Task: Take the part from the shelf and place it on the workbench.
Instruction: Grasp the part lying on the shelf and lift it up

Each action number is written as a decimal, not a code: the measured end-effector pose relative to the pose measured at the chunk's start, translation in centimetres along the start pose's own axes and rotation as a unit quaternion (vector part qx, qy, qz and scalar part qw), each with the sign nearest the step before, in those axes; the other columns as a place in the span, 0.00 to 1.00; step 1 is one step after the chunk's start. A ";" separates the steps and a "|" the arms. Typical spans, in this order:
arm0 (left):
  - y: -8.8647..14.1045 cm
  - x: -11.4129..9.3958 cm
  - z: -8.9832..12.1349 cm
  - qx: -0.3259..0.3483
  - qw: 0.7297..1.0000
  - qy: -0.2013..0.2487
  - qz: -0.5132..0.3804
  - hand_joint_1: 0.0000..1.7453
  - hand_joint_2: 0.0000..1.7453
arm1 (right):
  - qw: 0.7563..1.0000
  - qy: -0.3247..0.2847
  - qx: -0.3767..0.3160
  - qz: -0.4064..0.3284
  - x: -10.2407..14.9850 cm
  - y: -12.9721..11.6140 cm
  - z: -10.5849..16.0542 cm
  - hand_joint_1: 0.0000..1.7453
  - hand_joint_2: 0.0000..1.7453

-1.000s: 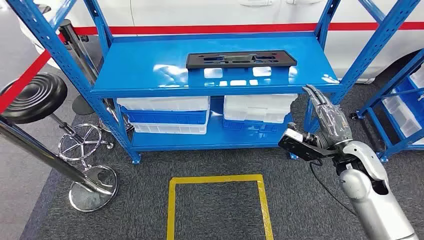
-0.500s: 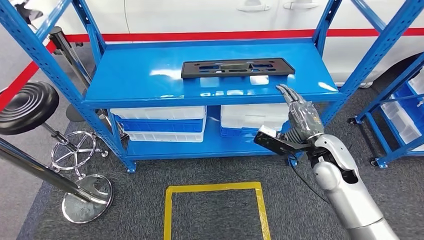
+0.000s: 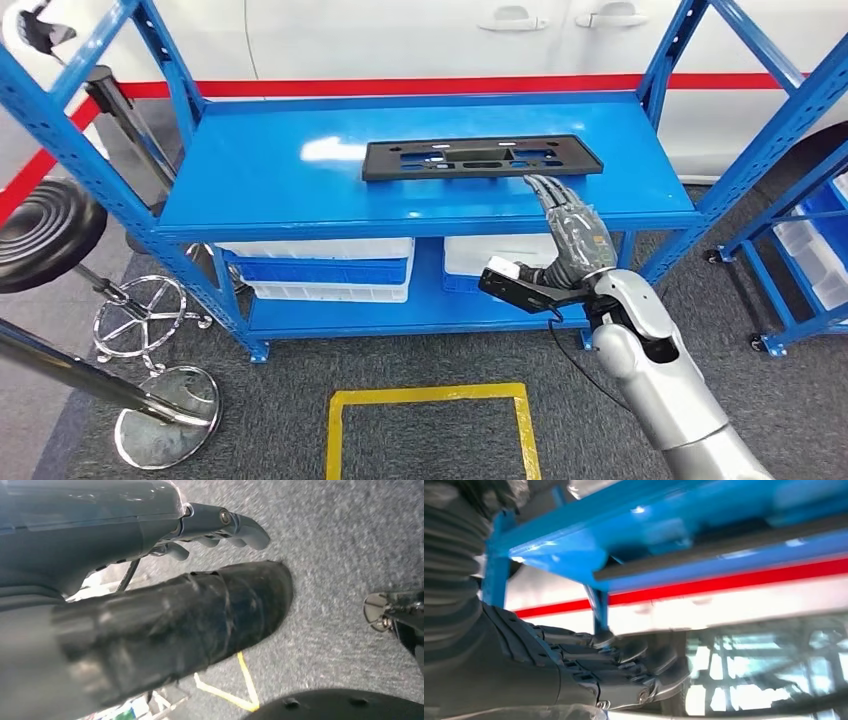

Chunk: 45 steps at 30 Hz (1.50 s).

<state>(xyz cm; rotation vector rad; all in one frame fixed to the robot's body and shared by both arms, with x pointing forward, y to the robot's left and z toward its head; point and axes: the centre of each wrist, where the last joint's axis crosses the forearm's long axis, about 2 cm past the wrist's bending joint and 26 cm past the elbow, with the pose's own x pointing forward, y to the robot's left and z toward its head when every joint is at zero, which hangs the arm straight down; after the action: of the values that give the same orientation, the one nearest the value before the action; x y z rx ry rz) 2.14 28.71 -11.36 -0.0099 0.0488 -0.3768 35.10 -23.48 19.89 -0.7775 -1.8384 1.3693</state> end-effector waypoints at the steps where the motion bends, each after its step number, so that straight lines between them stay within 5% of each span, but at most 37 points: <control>1: 0.0 0.1 0.0 0.000 1.000 -0.001 0.001 0.00 0.00 | 1.000 0.000 -0.001 -0.001 0.1 0.1 -0.1 0.00 1.00; 27: -0.4 -0.2 0.0 -0.001 1.000 -0.012 0.006 0.00 0.00 | 1.000 0.022 0.007 -0.006 -0.3 2.3 0.5 0.00 1.00; 45: 0.2 -0.4 0.1 -0.014 0.994 -0.023 0.107 0.00 0.00 | 0.999 0.025 0.027 -0.024 0.3 4.8 1.5 0.00 1.00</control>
<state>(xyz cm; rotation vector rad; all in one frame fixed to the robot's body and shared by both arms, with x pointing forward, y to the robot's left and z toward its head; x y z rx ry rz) 1.83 29.06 -11.29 -0.0403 0.0084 -0.1618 33.99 -22.83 15.03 -0.7301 -1.7634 1.3512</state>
